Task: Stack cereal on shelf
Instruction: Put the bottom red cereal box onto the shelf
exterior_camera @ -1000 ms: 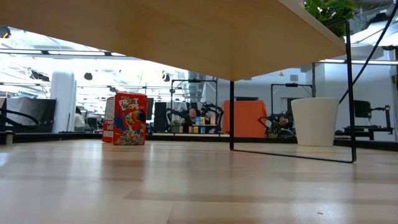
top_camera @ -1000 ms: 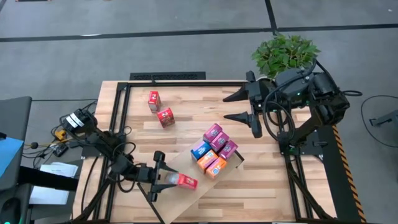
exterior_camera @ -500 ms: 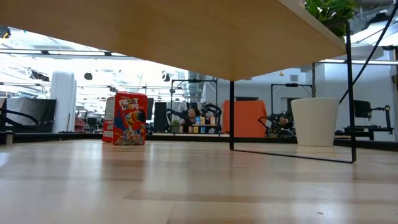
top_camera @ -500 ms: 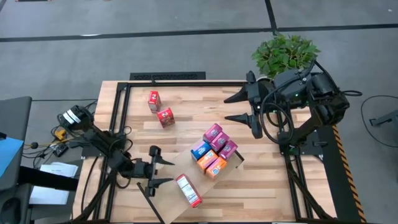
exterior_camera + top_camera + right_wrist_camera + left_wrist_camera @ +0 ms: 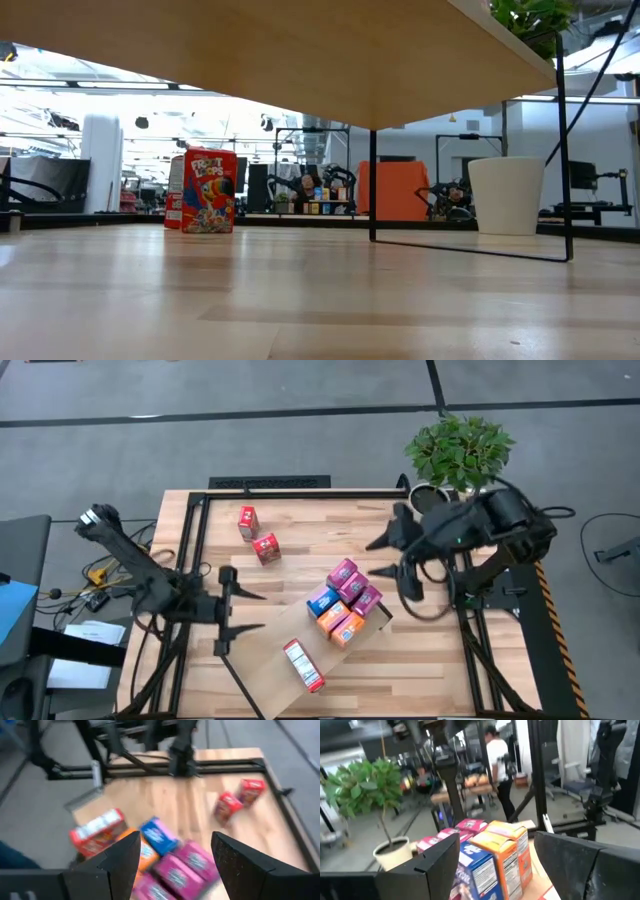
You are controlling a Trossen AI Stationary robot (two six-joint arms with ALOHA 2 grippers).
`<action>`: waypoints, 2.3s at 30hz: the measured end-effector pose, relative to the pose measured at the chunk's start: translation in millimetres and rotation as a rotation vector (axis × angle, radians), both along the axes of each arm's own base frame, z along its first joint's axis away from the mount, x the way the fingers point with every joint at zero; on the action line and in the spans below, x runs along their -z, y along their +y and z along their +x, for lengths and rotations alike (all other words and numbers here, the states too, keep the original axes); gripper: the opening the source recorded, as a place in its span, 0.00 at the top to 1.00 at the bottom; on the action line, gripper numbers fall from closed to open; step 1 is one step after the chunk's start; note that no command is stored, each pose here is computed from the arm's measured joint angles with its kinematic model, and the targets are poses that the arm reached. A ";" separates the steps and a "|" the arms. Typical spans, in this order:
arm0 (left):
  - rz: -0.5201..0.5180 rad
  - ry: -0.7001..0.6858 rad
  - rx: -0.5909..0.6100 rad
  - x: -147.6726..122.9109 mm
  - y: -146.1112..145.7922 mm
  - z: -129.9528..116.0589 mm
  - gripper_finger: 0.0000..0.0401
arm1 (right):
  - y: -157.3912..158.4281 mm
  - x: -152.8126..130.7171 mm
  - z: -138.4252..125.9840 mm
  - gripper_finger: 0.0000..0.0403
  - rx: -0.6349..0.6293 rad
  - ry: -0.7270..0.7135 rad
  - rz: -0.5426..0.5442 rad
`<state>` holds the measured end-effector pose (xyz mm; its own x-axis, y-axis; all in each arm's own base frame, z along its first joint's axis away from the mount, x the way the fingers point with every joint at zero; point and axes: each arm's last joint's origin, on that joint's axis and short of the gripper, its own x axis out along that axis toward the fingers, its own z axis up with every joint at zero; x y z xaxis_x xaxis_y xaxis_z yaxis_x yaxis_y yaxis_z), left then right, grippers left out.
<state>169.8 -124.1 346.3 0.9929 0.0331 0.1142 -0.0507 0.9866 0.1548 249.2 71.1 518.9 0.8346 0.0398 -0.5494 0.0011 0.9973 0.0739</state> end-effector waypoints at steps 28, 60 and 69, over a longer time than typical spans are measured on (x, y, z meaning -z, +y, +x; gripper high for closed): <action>-0.118 0.199 -0.044 -50.2 26.6 -9.1 0.38 | 247.8 175.6 54.5 0.33 0.368 0.223 0.233; -0.249 0.333 0.043 -35.8 24.6 -10.8 0.38 | 255.4 260.1 124.7 0.33 0.588 -0.022 0.096; -0.231 0.380 0.087 -32.1 23.6 -11.8 0.38 | 276.9 253.8 109.5 0.33 0.397 0.216 0.268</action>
<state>158.1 -100.5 378.3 0.9631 -0.0708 -0.2596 0.0521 0.9956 -0.0782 358.7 348.0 265.1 0.6828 -0.0937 -0.7246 0.4188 0.8628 0.2830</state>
